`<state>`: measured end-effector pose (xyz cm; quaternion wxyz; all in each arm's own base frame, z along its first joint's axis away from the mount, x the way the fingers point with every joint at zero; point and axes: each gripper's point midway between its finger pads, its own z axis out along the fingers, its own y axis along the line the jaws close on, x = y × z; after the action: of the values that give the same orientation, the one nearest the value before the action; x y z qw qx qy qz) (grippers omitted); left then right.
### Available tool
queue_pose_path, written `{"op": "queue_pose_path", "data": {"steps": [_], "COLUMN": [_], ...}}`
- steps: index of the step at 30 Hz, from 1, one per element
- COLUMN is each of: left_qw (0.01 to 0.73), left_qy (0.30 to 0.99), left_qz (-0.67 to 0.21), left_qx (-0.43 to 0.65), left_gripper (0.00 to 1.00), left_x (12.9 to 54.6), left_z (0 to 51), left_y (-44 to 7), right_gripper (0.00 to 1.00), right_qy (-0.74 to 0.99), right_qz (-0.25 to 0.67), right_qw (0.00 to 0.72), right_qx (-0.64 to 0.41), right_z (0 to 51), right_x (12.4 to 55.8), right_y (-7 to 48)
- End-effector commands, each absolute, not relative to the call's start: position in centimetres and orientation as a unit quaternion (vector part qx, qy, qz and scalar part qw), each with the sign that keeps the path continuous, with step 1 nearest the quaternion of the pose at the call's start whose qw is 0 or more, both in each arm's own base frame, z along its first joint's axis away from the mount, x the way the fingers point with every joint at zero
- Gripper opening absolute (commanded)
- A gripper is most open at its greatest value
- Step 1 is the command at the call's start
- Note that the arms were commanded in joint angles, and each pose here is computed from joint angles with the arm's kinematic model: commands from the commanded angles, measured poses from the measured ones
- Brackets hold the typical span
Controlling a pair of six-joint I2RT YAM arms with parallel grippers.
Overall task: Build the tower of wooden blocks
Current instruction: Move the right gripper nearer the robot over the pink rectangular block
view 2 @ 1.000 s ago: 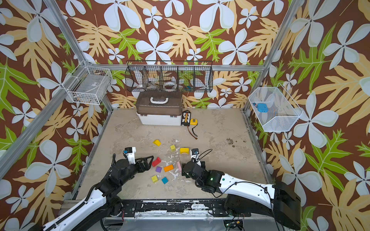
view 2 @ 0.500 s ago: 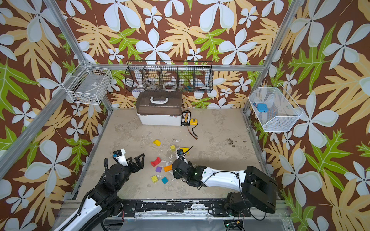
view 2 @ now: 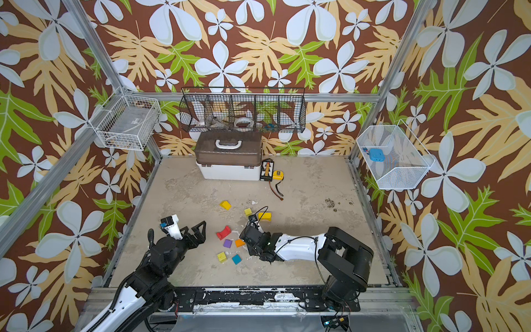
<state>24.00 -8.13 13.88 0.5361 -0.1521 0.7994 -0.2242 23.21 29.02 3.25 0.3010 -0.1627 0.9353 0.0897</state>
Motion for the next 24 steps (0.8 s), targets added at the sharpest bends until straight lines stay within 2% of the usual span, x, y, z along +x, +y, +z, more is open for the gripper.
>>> {"op": "queue_pose_path", "data": {"steps": [1,3,7,14,24], "left_qw": [0.538,0.537,0.541,0.539,0.537], "left_qy": [0.799,0.799,0.797,0.798,0.801], "left_qz": [-0.221,-0.223,-0.217,-0.218,-0.213], "left_qx": [-0.153,-0.151,-0.157,-0.156,-0.156], "left_gripper": [1.00,1.00,1.00,1.00,1.00], "left_x": [24.1,24.1,24.2,24.2,24.3], "left_z": [13.9,13.9,14.0,13.9,13.7], "left_y": [-8.1,-8.1,-7.8,-7.9,-7.9], "right_gripper": [0.23,0.16,0.13,0.20,0.19], "right_qy": [0.934,0.934,0.931,0.914,0.917], "right_qz": [0.100,0.105,0.143,0.223,0.244], "right_qw": [0.304,0.302,0.293,0.288,0.246], "right_qx": [-0.161,-0.160,-0.164,-0.177,-0.200], "right_z": [3.2,3.2,3.8,4.6,2.6], "right_x": [23.1,22.9,21.9,19.6,18.1], "right_y": [29.1,29.2,29.6,29.5,30.3]}}
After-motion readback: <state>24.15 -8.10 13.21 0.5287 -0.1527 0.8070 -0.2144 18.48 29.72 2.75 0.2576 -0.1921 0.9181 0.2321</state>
